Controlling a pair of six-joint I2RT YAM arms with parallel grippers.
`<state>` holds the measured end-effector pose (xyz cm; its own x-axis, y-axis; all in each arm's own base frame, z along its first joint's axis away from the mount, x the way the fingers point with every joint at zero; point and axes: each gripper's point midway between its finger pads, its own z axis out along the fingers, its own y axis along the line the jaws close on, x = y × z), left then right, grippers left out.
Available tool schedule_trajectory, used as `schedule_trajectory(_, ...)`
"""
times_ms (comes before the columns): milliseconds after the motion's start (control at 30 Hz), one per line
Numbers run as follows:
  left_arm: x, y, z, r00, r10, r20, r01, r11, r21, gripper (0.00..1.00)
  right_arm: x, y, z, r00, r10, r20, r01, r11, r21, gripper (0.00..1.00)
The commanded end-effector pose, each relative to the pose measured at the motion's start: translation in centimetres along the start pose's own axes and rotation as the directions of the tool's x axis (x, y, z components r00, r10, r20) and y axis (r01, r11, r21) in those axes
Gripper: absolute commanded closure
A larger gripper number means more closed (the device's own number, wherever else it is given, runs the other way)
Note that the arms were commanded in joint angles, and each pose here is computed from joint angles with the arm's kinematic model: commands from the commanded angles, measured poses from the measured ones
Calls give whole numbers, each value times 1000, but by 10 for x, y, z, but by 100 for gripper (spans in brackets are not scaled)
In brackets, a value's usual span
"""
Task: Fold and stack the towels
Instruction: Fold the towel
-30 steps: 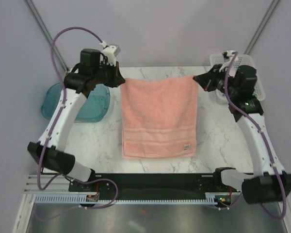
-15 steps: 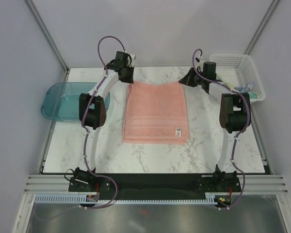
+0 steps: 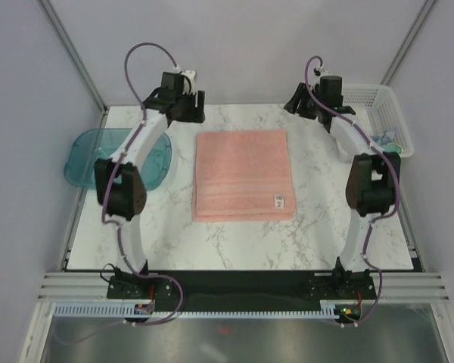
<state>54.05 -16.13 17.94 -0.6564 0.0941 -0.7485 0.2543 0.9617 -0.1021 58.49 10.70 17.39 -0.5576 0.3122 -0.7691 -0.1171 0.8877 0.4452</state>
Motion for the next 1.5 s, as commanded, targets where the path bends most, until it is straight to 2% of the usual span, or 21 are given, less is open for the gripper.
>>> schedule_trajectory(0, 3, -46, -79, 997, -66, 47, 60, 990, 125, 30, 30, 32, -66, 994, 51, -100, -41, 994, 105, 40)
schedule_trajectory(33, 15, -53, -102, 995, -90, 28, 86, 988, 130, 33, 32, 39, -88, 993, 68, -99, -57, 992, 111, 46)
schedule_trajectory(67, 53, -59, -102, 993, -104, -60, 111, 985, 133, 35, 76, 29, -96, 977, 111, -180, -84, 984, 156, 48)
schedule_trajectory(100, 70, -65, -109, 988, -119, -96, 132, 981, 145, 37, 89, 29, -105, 971, 150, -187, -117, 977, 176, 51)
schedule_trajectory(133, 77, -73, -129, 985, -148, -88, 161, 974, 157, 38, 90, 34, -123, 975, 152, -160, -122, 976, 183, 52)
schedule_trajectory(167, 117, -83, -127, 977, -130, -167, 156, 975, 155, 38, 109, 40, -129, 973, 140, -185, -106, 977, 186, 53)
schedule_trajectory(200, 133, -87, -131, 972, -140, -188, 167, 977, 135, 38, 142, 31, -137, 956, 165, -241, -109, 968, 228, 53)
schedule_trajectory(233, 146, -87, -135, 968, -150, -200, 174, 979, 105, 38, 147, 33, -148, 956, 174, -235, -118, 965, 235, 52)
schedule_trajectory(267, 170, -86, -138, 960, -164, -226, 187, 979, 83, 38, 179, 25, -156, 939, 193, -285, -117, 958, 263, 53)
schedule_trajectory(333, 191, -91, -138, 937, -237, -255, 266, 960, 86, 43, 193, 21, -170, 937, 223, -268, -145, 948, 284, 53)
schedule_trajectory(367, 214, -90, -138, 925, -253, -283, 285, 955, 80, 44, 214, 6, -177, 926, 249, -284, -147, 930, 337, 53)
schedule_trajectory(467, 246, -83, -132, 894, -320, -313, 346, 938, 29, 48, 227, -2, -187, 921, 308, -240, -206, 905, 372, 53)
schedule_trajectory(667, 267, -85, -116, 872, -366, -324, 395, 918, 27, 50, 262, -12, -191, 884, 419, -209, -317, 864, 390, 53)
schedule_trajectory(767, 275, -84, -111, 867, -370, -335, 398, 917, 15, 48, 270, -21, -191, 880, 437, -187, -330, 845, 420, 53)
schedule_trajectory(900, 280, -81, -106, 866, -368, -338, 390, 921, -2, 49, 271, -27, -186, 884, 446, -141, -354, 835, 421, 53)
schedule_trajectory(1300, 292, -77, -95, 850, -396, -349, 408, 912, -40, 54, 285, -36, -189, 869, 483, -111, -391, 805, 445, 53)
schedule_trajectory(1367, 293, -78, -94, 847, -400, -349, 413, 910, -39, 57, 288, -38, -188, 869, 482, -114, -389, 806, 447, 55)
schedule_trajectory(1400, 295, -78, -94, 844, -402, -356, 415, 909, -43, 58, 288, -38, -188, 869, 481, -114, -388, 807, 445, 60)
schedule_trajectory(1467, 298, -77, -94, 840, -406, -360, 417, 907, -50, 59, 290, -39, -188, 870, 479, -117, -384, 808, 447, 63)
